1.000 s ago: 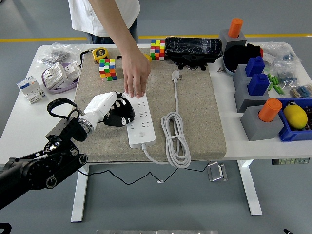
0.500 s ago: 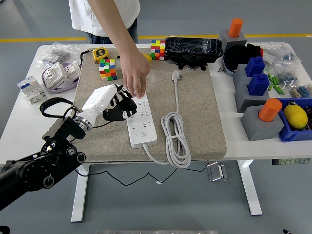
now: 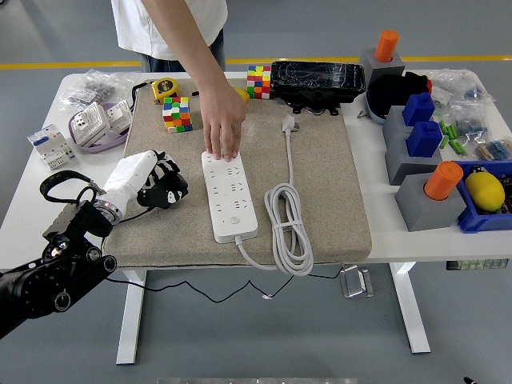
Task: Put the plug near the board,insert it into the board,press the button,pull the plug out
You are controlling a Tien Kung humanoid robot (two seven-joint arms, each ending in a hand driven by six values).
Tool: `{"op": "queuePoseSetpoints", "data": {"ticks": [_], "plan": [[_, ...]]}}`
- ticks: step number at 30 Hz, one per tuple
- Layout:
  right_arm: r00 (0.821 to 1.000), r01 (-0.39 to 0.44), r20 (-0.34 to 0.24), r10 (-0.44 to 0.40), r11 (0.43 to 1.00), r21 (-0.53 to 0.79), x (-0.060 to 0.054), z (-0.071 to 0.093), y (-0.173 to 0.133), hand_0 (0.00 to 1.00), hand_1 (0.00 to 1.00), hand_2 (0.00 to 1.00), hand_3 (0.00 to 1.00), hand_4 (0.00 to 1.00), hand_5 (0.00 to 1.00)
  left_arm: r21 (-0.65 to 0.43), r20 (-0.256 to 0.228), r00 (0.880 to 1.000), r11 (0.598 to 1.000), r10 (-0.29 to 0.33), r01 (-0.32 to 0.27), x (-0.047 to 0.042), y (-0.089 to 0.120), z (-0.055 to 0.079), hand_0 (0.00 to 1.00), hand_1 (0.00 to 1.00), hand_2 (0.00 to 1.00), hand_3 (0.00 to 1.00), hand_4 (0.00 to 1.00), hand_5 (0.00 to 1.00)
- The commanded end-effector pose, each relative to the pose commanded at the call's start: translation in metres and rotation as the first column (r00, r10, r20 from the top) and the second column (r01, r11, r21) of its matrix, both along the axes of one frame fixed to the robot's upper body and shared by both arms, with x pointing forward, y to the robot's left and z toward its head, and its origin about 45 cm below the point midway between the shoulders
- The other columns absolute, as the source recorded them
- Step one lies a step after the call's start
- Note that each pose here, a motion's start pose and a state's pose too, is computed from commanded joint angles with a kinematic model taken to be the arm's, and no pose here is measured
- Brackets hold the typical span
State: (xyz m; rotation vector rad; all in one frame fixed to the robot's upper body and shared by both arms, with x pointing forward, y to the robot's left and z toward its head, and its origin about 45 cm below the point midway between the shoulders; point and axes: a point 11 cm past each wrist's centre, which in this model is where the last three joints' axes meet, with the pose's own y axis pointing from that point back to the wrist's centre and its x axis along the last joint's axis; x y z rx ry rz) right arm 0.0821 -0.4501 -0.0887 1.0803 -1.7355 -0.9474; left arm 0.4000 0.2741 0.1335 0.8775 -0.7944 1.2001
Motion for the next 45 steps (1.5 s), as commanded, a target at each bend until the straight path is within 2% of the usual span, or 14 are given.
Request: {"op": "queuePoseSetpoints", "data": {"ticks": [2,3,8,9,14,15,22,26,27,29,34,36,41,45], "plan": [[1.0,-0.001,0.001,0.001,1.0,0.0,0.001,0.0,0.0,0.603,0.641,0.643,0.553,0.954,0.489,-0.003,-0.002,1.0,1.0,0.001,-0.001,-0.0007,0.0,-0.001,0.308,0.344,0.339,0.526,0.659,0.002],[1.0,-0.002,0.002,0.002,1.0,0.0,0.001,0.0,0.0,0.603,0.641,0.643,0.553,0.954,0.488,-0.004,-0.004,1.0,1.0,0.001,-0.001,-0.0009,0.0,-0.002,0.39,0.454,0.475,0.558,0.709,0.016],[1.0,-0.002,0.003,0.002,1.0,0.002,0.001,0.0,0.001,0.603,0.641,0.643,0.553,0.954,0.488,-0.001,-0.001,1.0,1.0,0.001,-0.001,-0.0012,0.0,-0.002,0.39,0.454,0.475,0.558,0.709,0.016],[1.0,-0.002,0.003,0.002,1.0,0.002,0.001,0.0,0.001,0.602,0.641,0.643,0.553,0.954,0.489,-0.002,0.0,1.0,1.0,0.001,-0.001,-0.0012,0.0,-0.002,0.458,0.54,0.515,0.591,0.998,0.241],[1.0,0.001,-0.001,-0.001,1.0,0.001,0.0,0.0,0.001,0.602,0.641,0.643,0.553,0.954,0.489,-0.021,0.008,1.0,1.0,0.005,-0.005,-0.0007,-0.001,0.0,0.458,0.54,0.515,0.591,0.998,0.241],[1.0,0.001,-0.001,-0.001,1.0,0.001,-0.001,0.0,0.001,0.603,0.641,0.643,0.553,0.954,0.488,-0.022,0.009,1.0,1.0,0.005,-0.005,-0.0007,-0.001,0.0,0.491,0.565,0.551,0.665,0.998,0.349],[1.0,-0.002,0.002,0.002,1.0,0.003,0.001,0.0,0.001,0.605,0.641,0.643,0.554,0.954,0.488,-0.026,0.014,1.0,1.0,0.0,0.001,-0.0011,-0.003,0.003,0.485,0.562,0.553,0.669,0.998,0.371],[1.0,-0.003,0.0,0.003,1.0,0.002,0.0,0.0,0.001,0.605,0.641,0.643,0.554,0.954,0.488,-0.092,0.058,0.998,0.996,0.006,0.0,-0.0012,-0.006,0.018,0.485,0.562,0.553,0.669,0.998,0.371],[1.0,-0.003,0.0,0.003,1.0,0.001,0.001,0.0,0.001,0.604,0.641,0.643,0.554,0.954,0.488,-0.135,0.08,0.997,0.991,0.014,-0.004,-0.0015,-0.007,0.025,0.422,0.539,0.53,0.58,0.995,0.306],[1.0,-0.003,0.0,0.003,1.0,0.0,0.0,0.0,0.0,0.604,0.641,0.643,0.554,0.954,0.488,-0.216,0.1,0.994,0.976,0.035,-0.013,-0.0025,-0.008,0.035,0.422,0.539,0.53,0.58,0.995,0.306],[1.0,0.001,-0.001,-0.001,1.0,-0.002,0.0,0.0,0.0,0.603,0.641,0.643,0.554,0.953,0.487,-0.476,0.13,0.986,0.879,0.106,-0.032,-0.0111,-0.003,0.057,0.359,0.442,0.503,0.545,0.898,0.326],[1.0,0.004,-0.002,-0.004,1.0,-0.004,0.0,0.0,-0.001,0.603,0.641,0.643,0.554,0.953,0.487,-0.552,0.11,0.983,0.832,0.145,-0.062,-0.014,0.003,0.057,0.359,0.442,0.503,0.545,0.898,0.326],[1.0,0.008,-0.014,-0.008,1.0,-0.002,-0.002,-0.002,0.002,0.604,0.641,0.643,0.553,0.952,0.489,-0.746,-0.045,0.952,0.623,0.304,-0.235,-0.0236,0.03,0.043,0.335,0.377,0.479,0.53,0.825,0.312],[1.0,0.005,-0.015,-0.005,1.0,0.002,-0.002,-0.003,0.004,0.604,0.641,0.643,0.553,0.951,0.488,-0.816,-0.136,0.929,0.493,0.344,-0.302,-0.0266,0.039,0.035,0.338,0.373,0.474,0.53,0.79,0.295]]}}
